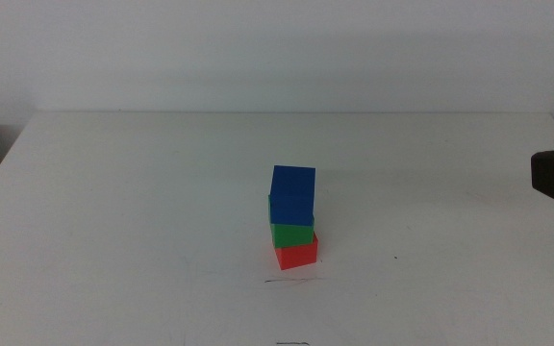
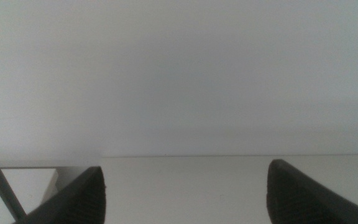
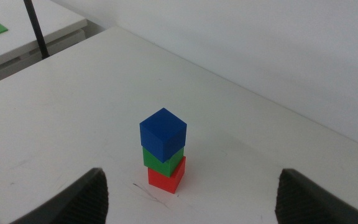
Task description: Stack red cubes first, then green, then blue cubes in a specific spot.
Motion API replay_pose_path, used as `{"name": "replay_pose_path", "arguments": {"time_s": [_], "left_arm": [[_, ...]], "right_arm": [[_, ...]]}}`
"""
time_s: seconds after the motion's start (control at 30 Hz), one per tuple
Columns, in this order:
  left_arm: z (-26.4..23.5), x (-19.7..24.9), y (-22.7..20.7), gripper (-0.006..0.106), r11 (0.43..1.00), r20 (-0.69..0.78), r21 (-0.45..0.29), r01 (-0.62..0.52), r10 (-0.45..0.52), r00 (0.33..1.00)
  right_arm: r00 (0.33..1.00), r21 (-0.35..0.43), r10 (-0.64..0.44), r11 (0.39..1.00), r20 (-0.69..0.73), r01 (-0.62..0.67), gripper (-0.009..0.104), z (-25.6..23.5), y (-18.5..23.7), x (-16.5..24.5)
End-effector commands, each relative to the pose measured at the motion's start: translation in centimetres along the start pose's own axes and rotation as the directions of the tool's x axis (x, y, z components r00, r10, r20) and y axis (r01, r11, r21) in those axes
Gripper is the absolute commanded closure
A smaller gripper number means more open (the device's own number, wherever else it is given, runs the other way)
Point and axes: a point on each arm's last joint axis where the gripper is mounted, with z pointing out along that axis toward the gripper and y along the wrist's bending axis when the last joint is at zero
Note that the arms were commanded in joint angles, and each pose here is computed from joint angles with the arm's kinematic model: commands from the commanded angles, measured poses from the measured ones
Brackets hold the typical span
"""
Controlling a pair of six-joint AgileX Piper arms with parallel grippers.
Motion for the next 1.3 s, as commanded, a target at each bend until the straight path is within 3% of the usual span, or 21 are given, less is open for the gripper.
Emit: {"name": "replay_pose_path", "arguments": {"time_s": [0.0,0.27,0.4,0.7,1.0,1.27], "left_arm": [[-0.5,-1.1,0.0,0.015,1.0,0.106,0.002,0.018,-0.018,0.994],[-1.4,3.7,0.0,0.015,1.0,0.14,-0.011,0.026,-0.024,0.99],[-2.3,7.5,-0.2,0.015,1.0,0.165,-0.004,0.014,-0.013,0.986],[-4.4,17.3,-0.4,0.015,1.0,0.247,0.016,-0.002,-0.002,0.969],[-3.8,24.4,-0.2,0.015,1.0,0.27,0.008,0.002,-0.004,0.963],[-2.6,27.8,-0.1,0.015,1.0,0.2,0.005,0.004,-0.005,0.98]], "right_arm": [[0.995,0.019,-0.024,1.0,0.093,0.023,0.009,-0.5,-0.2,-1.2],[0.996,0.041,-0.02,0.999,0.084,0.017,0.009,-0.2,-0.4,0.9],[0.998,0.174,0.029,0.984,0.048,-0.037,0.009,0.0,-1.8,5.0],[0.973,0.412,0.066,0.898,0.22,-0.154,0.009,-1.5,-2.3,15.1],[0.937,0.498,0.174,0.81,0.303,-0.311,0.009,-0.8,-2.0,20.7],[0.932,0.538,0.212,0.77,0.293,-0.344,0.009,0.3,-2.4,23.3]]}}
